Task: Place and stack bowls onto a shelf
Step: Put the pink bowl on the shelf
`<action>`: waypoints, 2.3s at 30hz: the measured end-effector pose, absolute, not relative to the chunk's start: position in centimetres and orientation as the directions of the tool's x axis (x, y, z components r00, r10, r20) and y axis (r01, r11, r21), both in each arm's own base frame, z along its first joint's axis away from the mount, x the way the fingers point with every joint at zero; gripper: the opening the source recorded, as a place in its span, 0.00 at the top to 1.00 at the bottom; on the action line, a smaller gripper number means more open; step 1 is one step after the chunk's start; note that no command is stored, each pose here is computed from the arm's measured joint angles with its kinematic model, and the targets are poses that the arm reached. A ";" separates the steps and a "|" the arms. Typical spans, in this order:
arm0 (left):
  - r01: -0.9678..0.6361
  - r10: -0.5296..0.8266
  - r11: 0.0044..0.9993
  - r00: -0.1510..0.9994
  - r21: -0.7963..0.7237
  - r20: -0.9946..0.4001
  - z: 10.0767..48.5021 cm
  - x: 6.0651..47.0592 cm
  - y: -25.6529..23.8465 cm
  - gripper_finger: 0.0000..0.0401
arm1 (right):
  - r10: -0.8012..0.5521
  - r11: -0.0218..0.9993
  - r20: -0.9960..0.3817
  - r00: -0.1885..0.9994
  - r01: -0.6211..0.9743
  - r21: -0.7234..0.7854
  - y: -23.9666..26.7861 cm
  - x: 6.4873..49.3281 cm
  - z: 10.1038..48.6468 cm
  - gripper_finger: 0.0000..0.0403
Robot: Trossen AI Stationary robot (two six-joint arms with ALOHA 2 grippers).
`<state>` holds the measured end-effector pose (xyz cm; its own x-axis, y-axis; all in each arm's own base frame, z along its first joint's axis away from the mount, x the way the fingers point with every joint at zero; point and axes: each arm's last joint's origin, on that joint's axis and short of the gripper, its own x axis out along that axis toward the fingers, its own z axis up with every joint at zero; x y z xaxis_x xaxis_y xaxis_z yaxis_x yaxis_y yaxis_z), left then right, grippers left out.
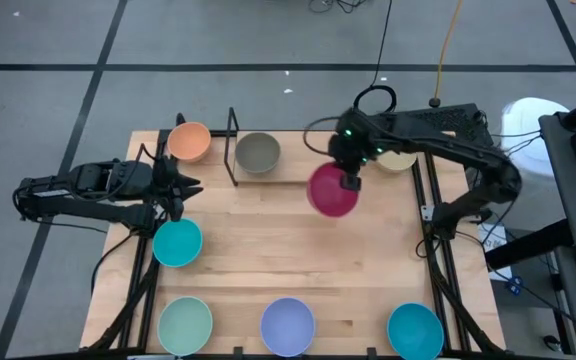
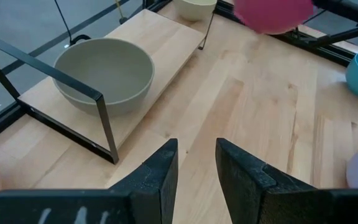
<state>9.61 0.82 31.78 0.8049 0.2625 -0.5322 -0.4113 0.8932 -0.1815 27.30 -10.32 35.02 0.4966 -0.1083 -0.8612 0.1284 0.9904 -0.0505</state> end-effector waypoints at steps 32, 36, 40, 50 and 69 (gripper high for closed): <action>-0.409 0.262 0.895 0.805 -0.178 -0.532 31.8 9.6 0.8 0.72 | -0.220 0.934 -0.896 0.387 0.350 -0.078 -24.5 29.4 29.4 1.00; -0.408 0.262 0.895 0.805 -0.177 -0.532 31.8 9.6 0.8 0.72 | -0.217 0.932 -0.900 0.378 0.354 -0.075 -24.6 29.2 29.3 1.00; -0.409 0.262 0.895 0.805 -0.177 -0.532 31.8 9.6 0.8 0.72 | -0.191 0.937 -0.902 0.387 0.344 -0.050 -24.5 29.1 29.3 1.00; -0.409 0.262 0.895 0.805 -0.177 -0.532 31.8 9.6 0.8 0.72 | -0.141 0.953 -0.910 0.390 0.302 -0.018 -24.4 29.0 27.3 1.00; -0.409 0.262 0.895 0.805 -0.177 -0.532 31.8 9.6 0.8 0.72 | -0.172 0.944 -0.903 0.393 0.326 -0.037 -24.6 29.0 24.6 0.91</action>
<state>9.62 0.82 31.78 0.8051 0.2624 -0.5319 -0.4089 0.8952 -0.1773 28.96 -24.60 24.56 0.3932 -0.1718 -0.9033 0.3265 0.9445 -0.0375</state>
